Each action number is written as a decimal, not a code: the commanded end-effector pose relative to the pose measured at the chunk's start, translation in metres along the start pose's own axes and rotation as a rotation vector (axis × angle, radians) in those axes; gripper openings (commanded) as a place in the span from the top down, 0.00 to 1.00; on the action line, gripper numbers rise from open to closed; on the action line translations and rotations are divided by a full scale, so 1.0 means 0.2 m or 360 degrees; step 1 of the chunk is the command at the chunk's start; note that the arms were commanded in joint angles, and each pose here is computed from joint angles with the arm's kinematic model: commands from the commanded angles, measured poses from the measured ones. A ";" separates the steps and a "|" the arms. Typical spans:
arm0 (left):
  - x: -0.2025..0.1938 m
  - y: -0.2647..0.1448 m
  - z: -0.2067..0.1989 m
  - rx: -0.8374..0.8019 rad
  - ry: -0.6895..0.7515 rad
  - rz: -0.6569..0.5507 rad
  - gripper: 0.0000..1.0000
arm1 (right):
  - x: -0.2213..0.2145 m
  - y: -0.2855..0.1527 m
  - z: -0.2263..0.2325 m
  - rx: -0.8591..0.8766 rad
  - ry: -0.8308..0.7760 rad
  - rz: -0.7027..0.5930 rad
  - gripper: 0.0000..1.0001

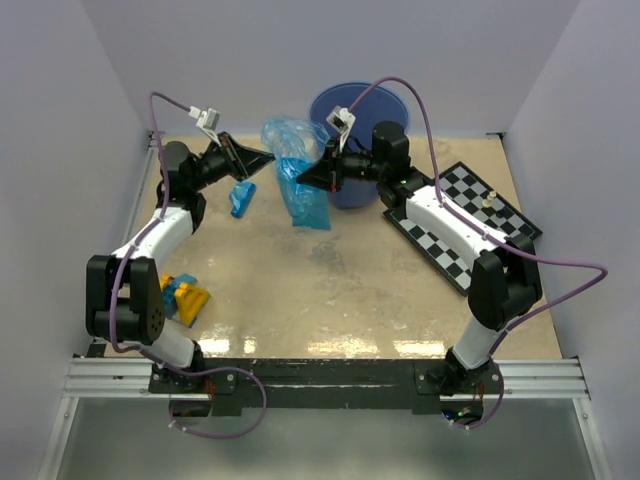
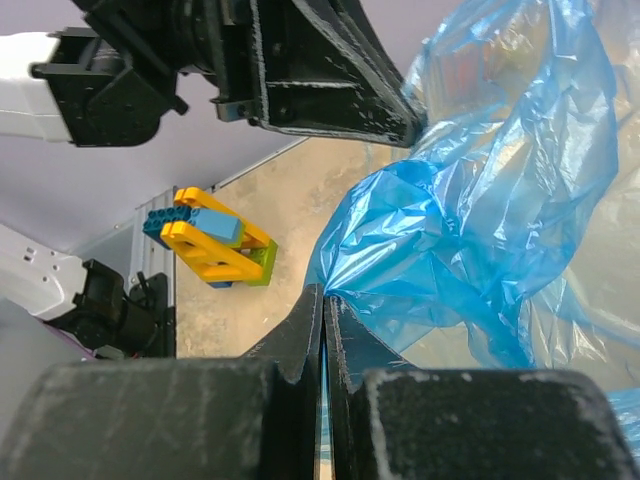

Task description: Put the trash bags into the trash bin

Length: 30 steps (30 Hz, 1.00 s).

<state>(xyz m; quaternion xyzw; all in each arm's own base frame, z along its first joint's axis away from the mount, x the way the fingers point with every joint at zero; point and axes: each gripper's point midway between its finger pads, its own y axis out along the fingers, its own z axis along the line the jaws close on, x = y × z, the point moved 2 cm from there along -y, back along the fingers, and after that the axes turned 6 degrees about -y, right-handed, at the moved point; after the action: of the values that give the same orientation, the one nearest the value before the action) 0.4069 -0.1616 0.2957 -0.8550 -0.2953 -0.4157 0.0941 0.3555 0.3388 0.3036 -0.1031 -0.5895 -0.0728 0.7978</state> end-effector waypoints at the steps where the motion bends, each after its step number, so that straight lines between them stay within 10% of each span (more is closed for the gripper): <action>1: 0.12 -0.06 -0.09 0.0042 0.0181 -0.0099 1.00 | 0.13 -0.05 0.03 -0.0039 -0.0132 -0.0070 1.00; 10: 0.21 -0.36 -0.01 0.0606 0.0489 -0.0153 1.00 | -0.01 -0.18 -0.25 -0.0624 -0.0190 0.0126 1.00; 22: 0.09 -0.54 -0.08 0.0745 0.0602 -0.0012 1.00 | -0.28 -0.29 -0.34 -0.0862 -0.0104 0.0296 1.00; 26: 0.03 -0.57 -0.08 0.0755 0.0573 0.0020 1.00 | -0.29 -0.24 -0.16 -0.0478 -0.0189 0.0317 0.50; 30: 0.00 -0.59 -0.08 0.0789 0.0458 0.0008 1.00 | -0.27 -0.27 -0.12 -0.0415 -0.0395 0.0355 0.39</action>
<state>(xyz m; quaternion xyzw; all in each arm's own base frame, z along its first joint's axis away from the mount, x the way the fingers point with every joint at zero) 0.3329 -0.0785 0.2935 -0.7416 -0.3513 -0.4617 0.3370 0.3646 0.2813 0.2173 -0.3167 -0.5763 -0.0725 0.7499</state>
